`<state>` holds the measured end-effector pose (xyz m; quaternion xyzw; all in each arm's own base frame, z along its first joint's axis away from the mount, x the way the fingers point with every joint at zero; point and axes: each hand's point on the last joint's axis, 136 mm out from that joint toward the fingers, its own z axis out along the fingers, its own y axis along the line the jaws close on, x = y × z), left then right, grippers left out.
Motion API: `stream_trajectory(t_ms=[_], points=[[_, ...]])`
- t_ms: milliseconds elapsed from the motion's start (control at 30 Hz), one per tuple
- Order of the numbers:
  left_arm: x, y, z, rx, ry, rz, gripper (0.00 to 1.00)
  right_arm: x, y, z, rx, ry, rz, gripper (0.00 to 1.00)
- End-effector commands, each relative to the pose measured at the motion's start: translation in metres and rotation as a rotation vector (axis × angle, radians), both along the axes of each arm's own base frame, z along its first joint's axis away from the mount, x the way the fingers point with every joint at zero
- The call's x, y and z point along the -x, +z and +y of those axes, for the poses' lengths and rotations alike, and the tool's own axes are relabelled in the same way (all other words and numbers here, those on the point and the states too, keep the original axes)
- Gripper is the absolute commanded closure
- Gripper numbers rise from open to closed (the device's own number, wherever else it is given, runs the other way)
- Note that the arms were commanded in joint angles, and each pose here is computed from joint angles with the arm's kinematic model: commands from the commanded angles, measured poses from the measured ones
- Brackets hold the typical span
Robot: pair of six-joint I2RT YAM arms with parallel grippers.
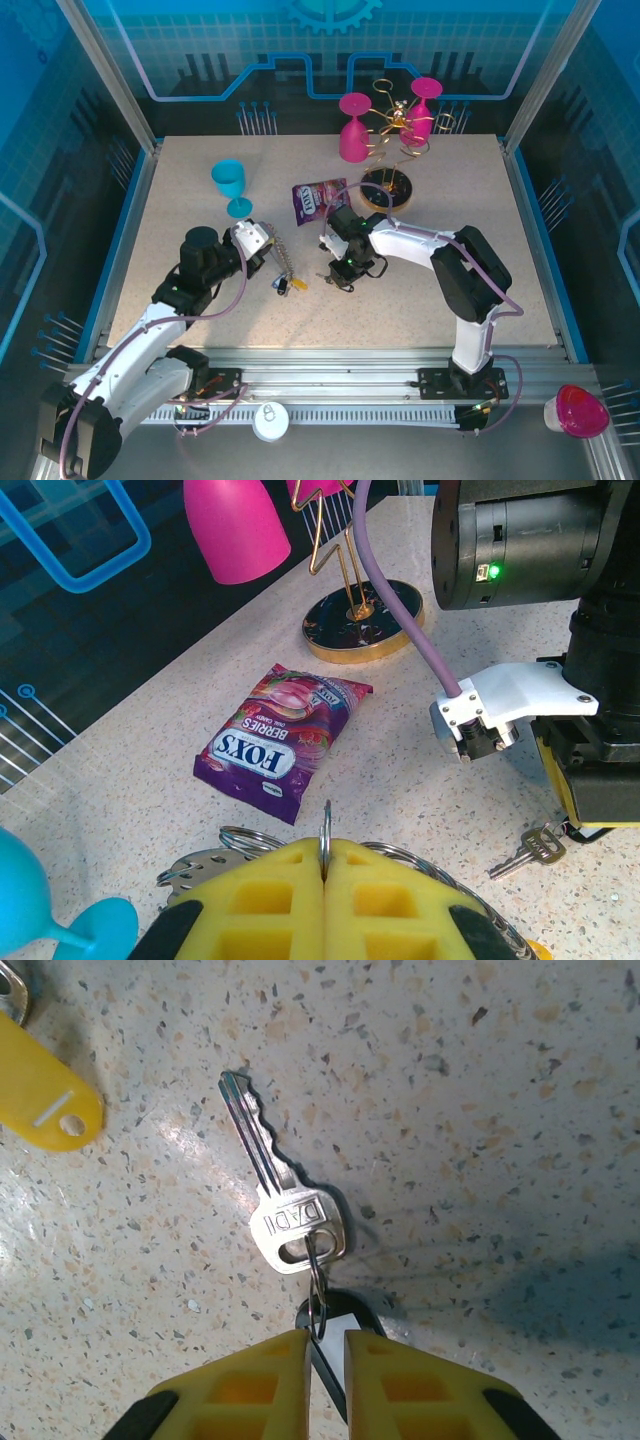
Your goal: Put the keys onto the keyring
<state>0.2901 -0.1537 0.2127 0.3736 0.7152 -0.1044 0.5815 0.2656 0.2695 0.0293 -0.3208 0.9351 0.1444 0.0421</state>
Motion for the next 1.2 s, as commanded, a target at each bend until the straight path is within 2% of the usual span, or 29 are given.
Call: stream_trajectory(t_ms=[0, 300, 467, 667, 933, 1167], points=[[-0.001, 0.015, 0.000, 0.011, -0.001, -0.064, 1.00, 0.000, -0.002, 0.002, -0.020, -0.013, 0.025, 0.83], [-0.001, 0.015, 0.000, 0.009, 0.000, -0.066, 1.00, 0.001, -0.006, 0.005, -0.021, -0.007, 0.036, 0.84], [0.000, 0.015, 0.000, 0.009, 0.000, -0.066, 1.00, 0.000, -0.008, 0.007, -0.023, -0.009, 0.039, 0.88], [0.000, 0.016, 0.000, 0.009, 0.000, -0.067, 1.00, -0.001, -0.011, 0.007, -0.025, -0.014, 0.039, 0.89], [-0.001, 0.015, 0.001, 0.006, 0.005, -0.068, 1.00, -0.003, -0.005, 0.007, -0.034, -0.009, 0.011, 0.98], [0.000, 0.018, 0.001, 0.007, -0.001, -0.085, 1.00, -0.004, 0.013, -0.022, 0.039, -0.044, -0.090, 1.00]])
